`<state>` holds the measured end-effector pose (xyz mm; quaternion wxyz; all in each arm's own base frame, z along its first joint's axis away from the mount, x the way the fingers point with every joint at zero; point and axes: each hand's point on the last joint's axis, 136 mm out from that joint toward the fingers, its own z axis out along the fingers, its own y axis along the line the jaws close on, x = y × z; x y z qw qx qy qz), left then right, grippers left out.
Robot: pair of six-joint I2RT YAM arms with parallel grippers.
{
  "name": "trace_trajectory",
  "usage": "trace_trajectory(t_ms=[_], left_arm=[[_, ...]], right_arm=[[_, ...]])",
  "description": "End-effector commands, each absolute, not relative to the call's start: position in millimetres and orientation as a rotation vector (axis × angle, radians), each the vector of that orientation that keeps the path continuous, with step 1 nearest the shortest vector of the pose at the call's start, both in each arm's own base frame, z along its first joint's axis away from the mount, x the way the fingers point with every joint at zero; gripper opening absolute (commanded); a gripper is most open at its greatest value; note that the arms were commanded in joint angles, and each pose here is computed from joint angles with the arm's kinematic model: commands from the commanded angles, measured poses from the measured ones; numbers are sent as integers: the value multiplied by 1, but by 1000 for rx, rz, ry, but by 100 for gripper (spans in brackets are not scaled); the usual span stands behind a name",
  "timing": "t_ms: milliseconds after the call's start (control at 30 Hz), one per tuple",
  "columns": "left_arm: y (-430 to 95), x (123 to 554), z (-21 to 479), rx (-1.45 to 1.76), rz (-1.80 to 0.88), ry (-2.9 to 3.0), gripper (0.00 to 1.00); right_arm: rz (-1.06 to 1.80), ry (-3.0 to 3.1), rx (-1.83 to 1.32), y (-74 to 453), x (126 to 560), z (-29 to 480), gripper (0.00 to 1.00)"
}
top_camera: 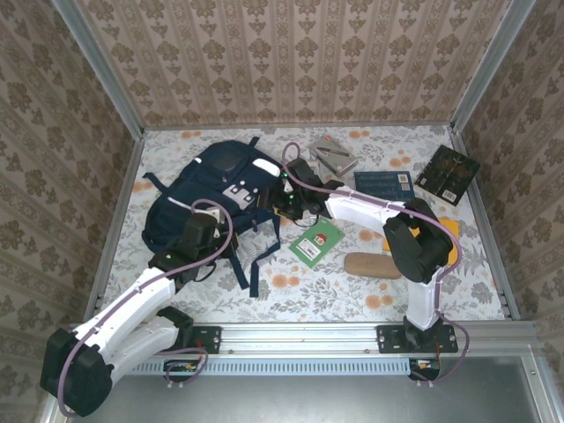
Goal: Pack the student bag
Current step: Unzip the student bag at the middle-left of the table.
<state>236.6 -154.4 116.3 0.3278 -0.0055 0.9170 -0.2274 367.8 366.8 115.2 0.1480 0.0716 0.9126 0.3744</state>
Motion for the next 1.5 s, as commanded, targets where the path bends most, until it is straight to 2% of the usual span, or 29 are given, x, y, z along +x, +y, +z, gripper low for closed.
trace_trajectory(t_ms=[0, 267, 433, 500, 700, 933, 1200, 1467], left_arm=[[-169, 239, 130, 82, -646, 2340, 0], [-174, 231, 119, 130, -650, 2383, 0], [-179, 227, 116, 180, -649, 2385, 0], [-179, 225, 113, 197, -629, 2397, 0], [-167, 220, 105, 184, -507, 2465, 0], [-119, 216, 94, 17, -197, 2568, 0], [-64, 205, 88, -237, 42, 2634, 0], [-28, 200, 94, -415, 106, 2610, 0]], right_arm=[[1253, 2630, 417, 396, 354, 130, 57], [1156, 2707, 533, 399, 326, 111, 54], [1166, 2717, 549, 408, 332, 104, 52], [1167, 2713, 554, 411, 337, 101, 43], [1122, 2694, 546, 401, 348, 101, 0], [1014, 2663, 502, 370, 365, 104, 0], [951, 2636, 475, 339, 392, 108, 0], [907, 2620, 437, 318, 422, 114, 0]])
